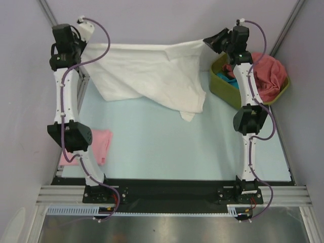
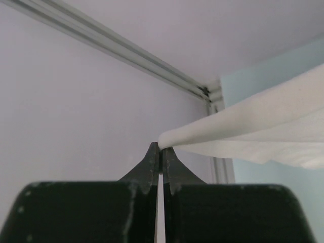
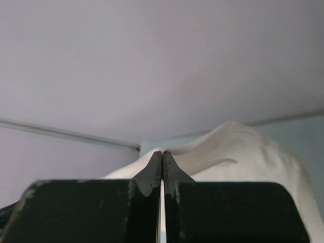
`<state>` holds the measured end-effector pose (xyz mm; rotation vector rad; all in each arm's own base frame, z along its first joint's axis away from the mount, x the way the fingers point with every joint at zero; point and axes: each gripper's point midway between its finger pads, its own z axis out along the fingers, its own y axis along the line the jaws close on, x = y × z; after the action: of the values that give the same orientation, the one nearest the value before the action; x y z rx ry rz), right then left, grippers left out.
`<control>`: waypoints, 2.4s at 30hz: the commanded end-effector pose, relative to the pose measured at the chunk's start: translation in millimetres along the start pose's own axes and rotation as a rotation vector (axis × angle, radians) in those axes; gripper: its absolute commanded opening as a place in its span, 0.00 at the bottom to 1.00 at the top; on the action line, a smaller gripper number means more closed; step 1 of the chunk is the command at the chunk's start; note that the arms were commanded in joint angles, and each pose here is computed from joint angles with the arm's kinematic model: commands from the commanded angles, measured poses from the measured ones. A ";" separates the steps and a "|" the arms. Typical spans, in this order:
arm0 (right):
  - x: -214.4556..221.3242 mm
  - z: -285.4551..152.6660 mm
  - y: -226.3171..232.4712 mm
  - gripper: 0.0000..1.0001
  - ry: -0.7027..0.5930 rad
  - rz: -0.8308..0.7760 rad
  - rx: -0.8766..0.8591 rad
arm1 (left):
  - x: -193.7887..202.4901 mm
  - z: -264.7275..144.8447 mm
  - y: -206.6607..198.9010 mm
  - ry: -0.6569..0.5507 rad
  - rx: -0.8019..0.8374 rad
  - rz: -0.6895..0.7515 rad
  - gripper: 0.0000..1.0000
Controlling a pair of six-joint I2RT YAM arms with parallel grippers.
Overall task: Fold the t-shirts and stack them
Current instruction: Flatten the tshirt out
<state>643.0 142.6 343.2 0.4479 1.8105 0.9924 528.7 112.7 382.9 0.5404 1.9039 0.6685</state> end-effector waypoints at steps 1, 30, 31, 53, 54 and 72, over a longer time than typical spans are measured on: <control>-108.1 -61.3 124.3 0.00 -0.382 -0.077 -0.437 | -40.7 -18.4 72.4 -0.086 -0.254 -0.115 0.00; -98.9 -304.0 188.5 0.00 -0.483 -0.425 -0.210 | -67.3 -187.0 116.1 -0.354 -0.363 -0.115 0.00; -99.3 -311.5 194.6 0.00 -0.494 -0.428 -0.221 | -73.4 -201.4 121.9 -0.380 -0.382 -0.114 0.00; -140.4 -232.4 216.7 0.00 -0.494 -0.279 -0.433 | -68.7 -124.9 127.8 -0.302 -0.391 -0.096 0.01; -140.9 -219.9 212.8 0.00 -0.487 -0.269 -0.433 | -68.9 -119.5 129.7 -0.296 -0.393 -0.102 0.01; -175.9 -208.4 233.2 0.00 -0.700 -0.289 -0.491 | -100.7 -126.2 167.0 -0.382 -0.509 -0.085 0.00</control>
<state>564.4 108.1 585.7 0.2267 1.1681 1.0056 520.0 126.4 534.9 0.3429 1.4702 0.7512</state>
